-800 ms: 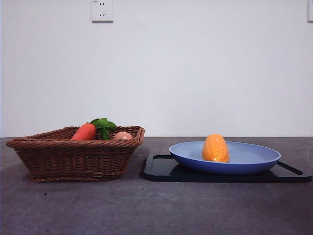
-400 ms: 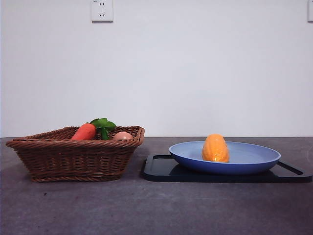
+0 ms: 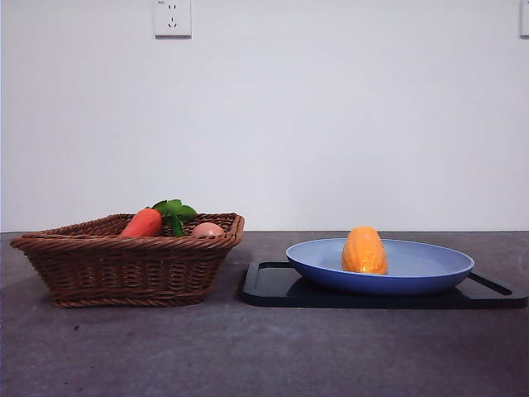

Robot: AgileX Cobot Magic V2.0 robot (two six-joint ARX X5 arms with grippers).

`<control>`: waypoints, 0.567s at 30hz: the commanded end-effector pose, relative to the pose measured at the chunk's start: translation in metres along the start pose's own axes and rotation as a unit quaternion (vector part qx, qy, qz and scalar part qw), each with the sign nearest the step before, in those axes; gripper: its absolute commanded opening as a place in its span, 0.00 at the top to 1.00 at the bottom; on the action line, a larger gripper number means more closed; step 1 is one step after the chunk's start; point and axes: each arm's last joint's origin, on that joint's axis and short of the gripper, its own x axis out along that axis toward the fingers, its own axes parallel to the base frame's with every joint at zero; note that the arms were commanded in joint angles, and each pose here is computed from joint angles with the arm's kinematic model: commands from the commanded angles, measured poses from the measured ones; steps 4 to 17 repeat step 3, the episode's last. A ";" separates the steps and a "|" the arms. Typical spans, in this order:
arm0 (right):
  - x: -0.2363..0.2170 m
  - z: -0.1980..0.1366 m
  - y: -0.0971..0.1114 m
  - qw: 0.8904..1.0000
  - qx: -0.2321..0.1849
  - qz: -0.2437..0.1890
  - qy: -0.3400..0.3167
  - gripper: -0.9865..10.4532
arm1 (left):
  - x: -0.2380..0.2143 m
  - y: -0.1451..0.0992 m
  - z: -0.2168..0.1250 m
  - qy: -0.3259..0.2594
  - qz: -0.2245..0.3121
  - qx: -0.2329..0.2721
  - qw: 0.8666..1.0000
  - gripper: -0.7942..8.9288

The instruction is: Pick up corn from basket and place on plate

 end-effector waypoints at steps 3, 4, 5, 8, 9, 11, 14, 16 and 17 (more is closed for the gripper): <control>0.000 -0.001 0.000 1.000 0.005 0.000 -0.001 0.91 | 0.002 0.000 -0.008 0.023 0.000 -0.005 1.000 0.91; 0.000 -0.001 0.000 1.000 0.005 0.000 -0.001 0.91 | 0.002 0.000 -0.008 0.023 0.000 -0.005 1.000 0.91; 0.000 -0.001 0.000 1.000 0.005 0.000 -0.001 0.91 | 0.002 0.000 -0.008 0.023 0.000 -0.005 1.000 0.91; 0.000 -0.001 0.000 1.000 0.005 0.000 -0.001 0.91 | 0.002 0.000 -0.008 0.023 0.000 -0.005 1.000 0.91; 0.000 -0.001 0.000 1.000 0.005 0.000 -0.001 0.91 | 0.002 0.000 -0.008 0.023 0.000 -0.005 1.000 0.91; 0.000 -0.001 0.000 1.000 0.005 0.000 -0.001 0.91 | 0.002 0.000 -0.008 0.023 0.000 -0.005 1.000 0.91; 0.000 -0.001 0.000 1.000 0.005 0.000 -0.001 0.91 | 0.002 0.000 -0.008 0.023 0.000 -0.005 1.000 0.91; 0.000 -0.001 0.000 1.000 0.005 0.000 -0.001 0.91 | 0.002 0.000 -0.008 0.023 0.000 -0.005 1.000 0.91; 0.000 -0.001 0.000 1.000 0.005 0.000 -0.001 0.91 | 0.002 0.000 -0.008 0.023 0.000 -0.005 1.000 0.91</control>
